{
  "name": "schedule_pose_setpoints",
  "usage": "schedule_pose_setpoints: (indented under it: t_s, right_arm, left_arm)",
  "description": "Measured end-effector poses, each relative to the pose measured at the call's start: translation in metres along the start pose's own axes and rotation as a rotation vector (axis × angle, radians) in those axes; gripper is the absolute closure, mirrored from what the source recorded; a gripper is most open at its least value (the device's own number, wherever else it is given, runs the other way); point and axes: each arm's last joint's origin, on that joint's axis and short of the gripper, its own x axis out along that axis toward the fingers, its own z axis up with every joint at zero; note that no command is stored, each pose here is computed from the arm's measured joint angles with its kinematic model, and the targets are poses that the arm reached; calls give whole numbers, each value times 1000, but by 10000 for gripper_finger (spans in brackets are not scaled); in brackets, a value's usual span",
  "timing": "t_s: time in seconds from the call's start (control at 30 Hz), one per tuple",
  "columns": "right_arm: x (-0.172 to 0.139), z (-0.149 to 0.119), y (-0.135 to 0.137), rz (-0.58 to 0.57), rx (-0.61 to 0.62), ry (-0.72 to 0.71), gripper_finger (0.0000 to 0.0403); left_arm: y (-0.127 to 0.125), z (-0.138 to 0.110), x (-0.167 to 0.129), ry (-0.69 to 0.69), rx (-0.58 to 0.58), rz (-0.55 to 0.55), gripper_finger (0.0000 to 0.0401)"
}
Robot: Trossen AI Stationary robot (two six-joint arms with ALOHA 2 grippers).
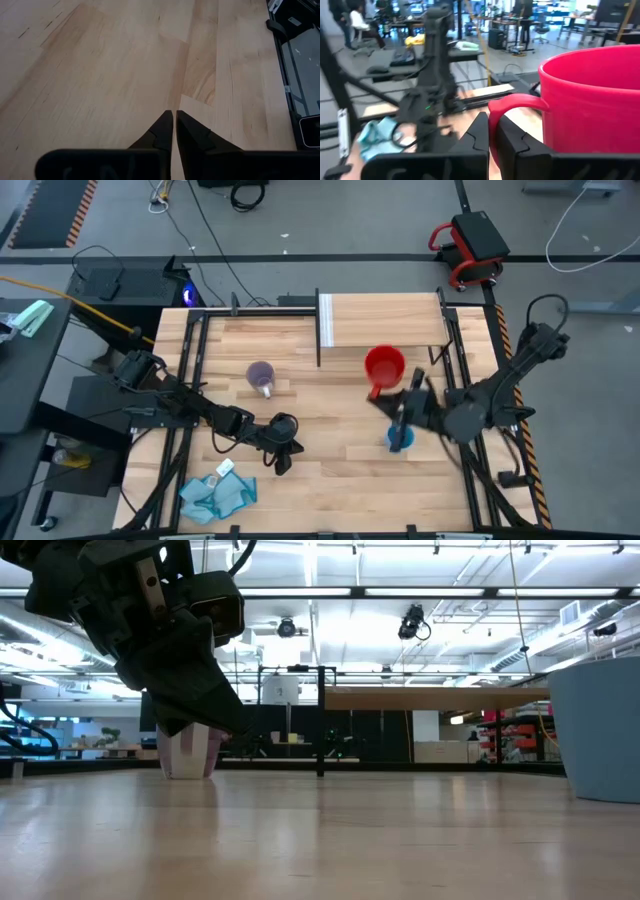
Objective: Stack small to large cups/mugs on shelf
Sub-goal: Put the red mug on the shelf
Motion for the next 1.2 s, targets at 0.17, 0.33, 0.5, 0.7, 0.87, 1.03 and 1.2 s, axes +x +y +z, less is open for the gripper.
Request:
schedule_pose_setpoints:
  t_s: [0.17, 0.33, 0.5, 0.7, 0.87, 1.03, 1.2]
  right_arm:
    - [-1, 13, -35, -27, 25, -27, 391]
    - [-9, 11, -70, -47, 66, -52, 391]
    - [-22, -2, -101, -80, 103, -79, 391]
    - [-31, -33, -130, -94, 138, -85, 391]
    - [-31, -59, -146, -123, 166, -91, 391]
    - [-24, -81, -155, -126, 196, -114, 391]
    - [-14, -102, -163, -142, 204, -81, 391]
  left_arm:
    - [0, 0, 0, -1, 3, -1, 367]
    - [0, 0, 0, -1, 6, -1, 366]
    - [0, 0, 0, -4, 6, 1, 373]
    - [1, 1, 0, -9, 25, 8, 368]
    - [5, 4, 1, -20, 43, 24, 366]
    - [7, 6, 2, -24, 69, 32, 373]
    - [10, 9, 2, -45, 109, 61, 368]
